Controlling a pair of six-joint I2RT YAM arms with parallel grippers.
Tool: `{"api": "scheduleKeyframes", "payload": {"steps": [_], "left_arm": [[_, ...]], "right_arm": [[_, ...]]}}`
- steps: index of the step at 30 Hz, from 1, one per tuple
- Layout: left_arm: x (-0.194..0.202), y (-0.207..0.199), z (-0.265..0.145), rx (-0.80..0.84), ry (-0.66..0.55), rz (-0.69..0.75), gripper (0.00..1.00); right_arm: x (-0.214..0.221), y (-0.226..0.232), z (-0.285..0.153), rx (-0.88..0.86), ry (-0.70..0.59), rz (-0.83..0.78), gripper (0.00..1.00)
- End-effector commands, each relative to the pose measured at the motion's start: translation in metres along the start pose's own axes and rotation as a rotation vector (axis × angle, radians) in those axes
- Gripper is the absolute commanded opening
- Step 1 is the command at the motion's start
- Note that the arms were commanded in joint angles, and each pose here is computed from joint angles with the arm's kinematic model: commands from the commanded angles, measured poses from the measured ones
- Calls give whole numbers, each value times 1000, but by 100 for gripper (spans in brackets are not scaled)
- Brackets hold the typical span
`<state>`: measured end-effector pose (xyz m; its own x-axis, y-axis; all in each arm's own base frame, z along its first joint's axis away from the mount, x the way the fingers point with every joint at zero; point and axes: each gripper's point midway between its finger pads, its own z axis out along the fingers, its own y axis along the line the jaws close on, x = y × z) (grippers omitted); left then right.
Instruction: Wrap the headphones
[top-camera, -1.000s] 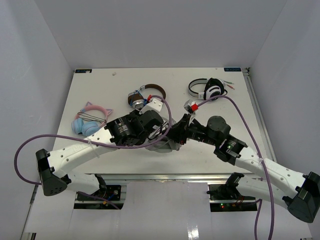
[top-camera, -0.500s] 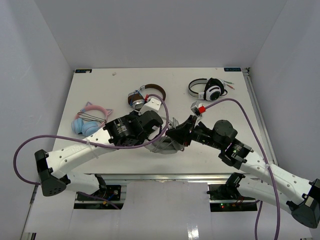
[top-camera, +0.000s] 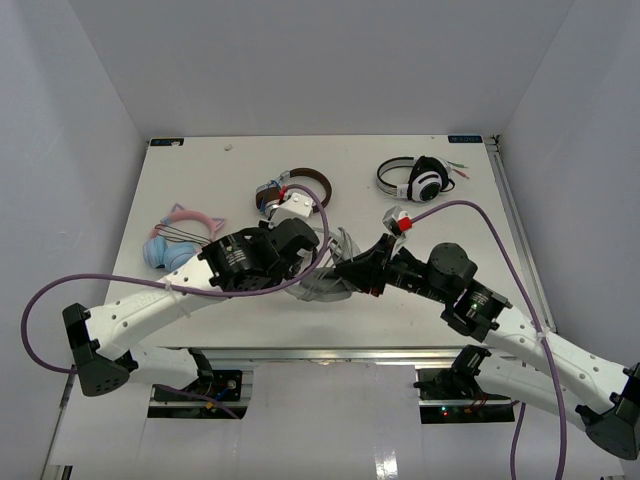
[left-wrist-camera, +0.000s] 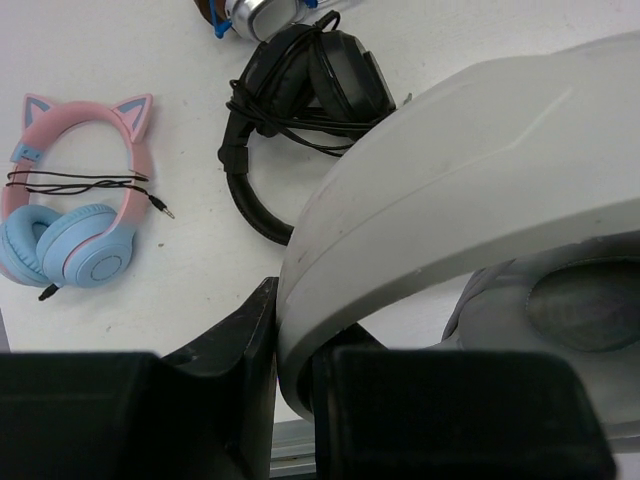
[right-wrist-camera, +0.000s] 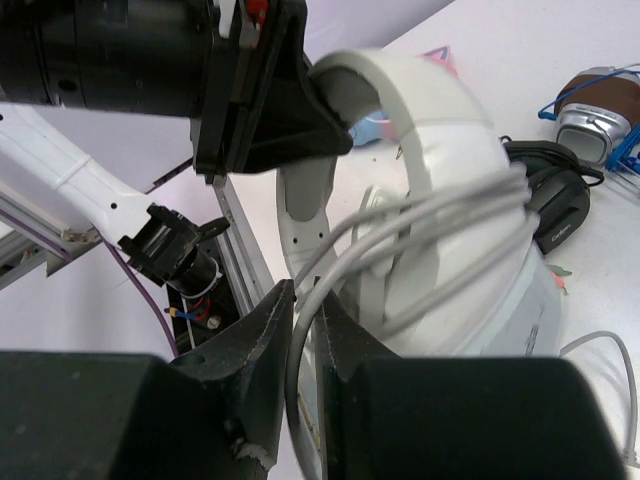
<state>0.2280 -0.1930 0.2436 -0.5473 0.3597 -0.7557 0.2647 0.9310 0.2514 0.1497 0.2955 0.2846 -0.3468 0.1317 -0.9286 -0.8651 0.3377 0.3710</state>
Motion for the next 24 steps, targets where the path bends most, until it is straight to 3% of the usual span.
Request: {"api": "scheduleKeyframes", "payload": {"steps": [1, 24], "left_arm": [[-59, 15, -32, 51, -196, -269, 0], [-76, 11, -40, 134, -282, -426, 0]], "right_arm": [[13, -2, -8, 18, 70, -27, 22], [14, 14, 15, 16, -5, -25, 21]]}}
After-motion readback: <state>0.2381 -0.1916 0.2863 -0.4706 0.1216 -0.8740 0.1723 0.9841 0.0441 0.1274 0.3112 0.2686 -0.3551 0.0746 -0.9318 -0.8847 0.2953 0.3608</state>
